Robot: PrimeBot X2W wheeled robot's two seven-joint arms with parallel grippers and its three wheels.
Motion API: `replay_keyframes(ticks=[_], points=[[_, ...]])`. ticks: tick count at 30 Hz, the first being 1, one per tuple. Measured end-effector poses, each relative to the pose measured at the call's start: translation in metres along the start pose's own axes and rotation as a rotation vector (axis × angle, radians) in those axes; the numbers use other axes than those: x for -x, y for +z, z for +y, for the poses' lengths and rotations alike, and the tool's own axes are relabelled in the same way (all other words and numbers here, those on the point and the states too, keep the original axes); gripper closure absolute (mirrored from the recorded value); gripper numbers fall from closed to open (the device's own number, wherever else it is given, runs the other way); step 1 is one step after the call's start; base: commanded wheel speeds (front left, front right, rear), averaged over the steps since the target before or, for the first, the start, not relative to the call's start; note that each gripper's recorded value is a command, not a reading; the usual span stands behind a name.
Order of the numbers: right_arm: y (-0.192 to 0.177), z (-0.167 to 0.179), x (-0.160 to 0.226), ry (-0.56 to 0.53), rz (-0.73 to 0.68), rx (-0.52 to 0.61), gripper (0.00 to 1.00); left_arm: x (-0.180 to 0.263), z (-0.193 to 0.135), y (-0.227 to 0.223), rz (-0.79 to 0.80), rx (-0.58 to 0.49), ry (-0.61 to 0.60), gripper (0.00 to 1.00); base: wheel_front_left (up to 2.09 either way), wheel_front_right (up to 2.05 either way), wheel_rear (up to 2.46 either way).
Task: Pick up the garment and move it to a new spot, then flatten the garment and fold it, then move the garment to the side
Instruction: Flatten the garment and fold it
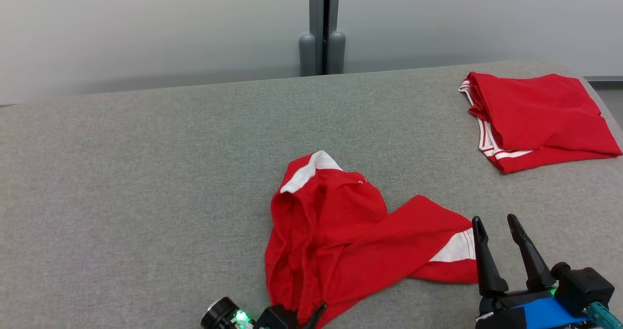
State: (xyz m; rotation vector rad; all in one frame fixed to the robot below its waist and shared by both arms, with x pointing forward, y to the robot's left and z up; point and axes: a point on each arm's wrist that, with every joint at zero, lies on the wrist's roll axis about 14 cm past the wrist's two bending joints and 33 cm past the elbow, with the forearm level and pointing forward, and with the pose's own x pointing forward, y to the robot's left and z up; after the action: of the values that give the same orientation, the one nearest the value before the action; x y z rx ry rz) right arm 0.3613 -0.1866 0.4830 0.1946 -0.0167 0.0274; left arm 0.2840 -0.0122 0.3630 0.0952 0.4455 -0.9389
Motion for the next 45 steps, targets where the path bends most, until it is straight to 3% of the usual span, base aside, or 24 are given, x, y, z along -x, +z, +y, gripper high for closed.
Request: replay_keyframes(ticks=[7, 12, 20, 26, 39, 45], points=[[0.0, 0.011, -0.005, 0.034, -0.001, -0.005, 0.0, 0.003, 0.023, 0.041, -0.158, 0.124, 0.109, 1.0, 0.0, 0.0, 0.0], [-0.004, 0.019, -0.008, 0.064, 0.009, -0.004, 0.0, 0.021, 0.047, 0.068, -0.269, 0.153, 0.201, 1.0, 0.0, 0.0, 0.0], [-0.013, 0.034, -0.011, 0.11, 0.039, -0.01, 0.0, 0.061, 0.073, 0.054, -0.282, 0.177, 0.345, 1.0, 0.0, 0.0, 0.0], [-0.018, 0.032, -0.011, 0.108, 0.055, -0.007, 0.0, 0.062, 0.082, 0.052, -0.274, 0.18, 0.361, 1.0, 0.0, 0.0, 0.0], [-0.026, -0.023, 0.007, -0.052, 0.092, 0.016, 0.0, 0.025, 0.118, 0.044, -0.19, 0.172, 0.354, 1.0, 0.0, 0.0, 0.0], [-0.027, -0.029, 0.009, -0.075, 0.095, 0.017, 0.0, 0.023, 0.127, 0.036, -0.165, 0.182, 0.374, 1.0, 0.0, 0.0, 0.0]])
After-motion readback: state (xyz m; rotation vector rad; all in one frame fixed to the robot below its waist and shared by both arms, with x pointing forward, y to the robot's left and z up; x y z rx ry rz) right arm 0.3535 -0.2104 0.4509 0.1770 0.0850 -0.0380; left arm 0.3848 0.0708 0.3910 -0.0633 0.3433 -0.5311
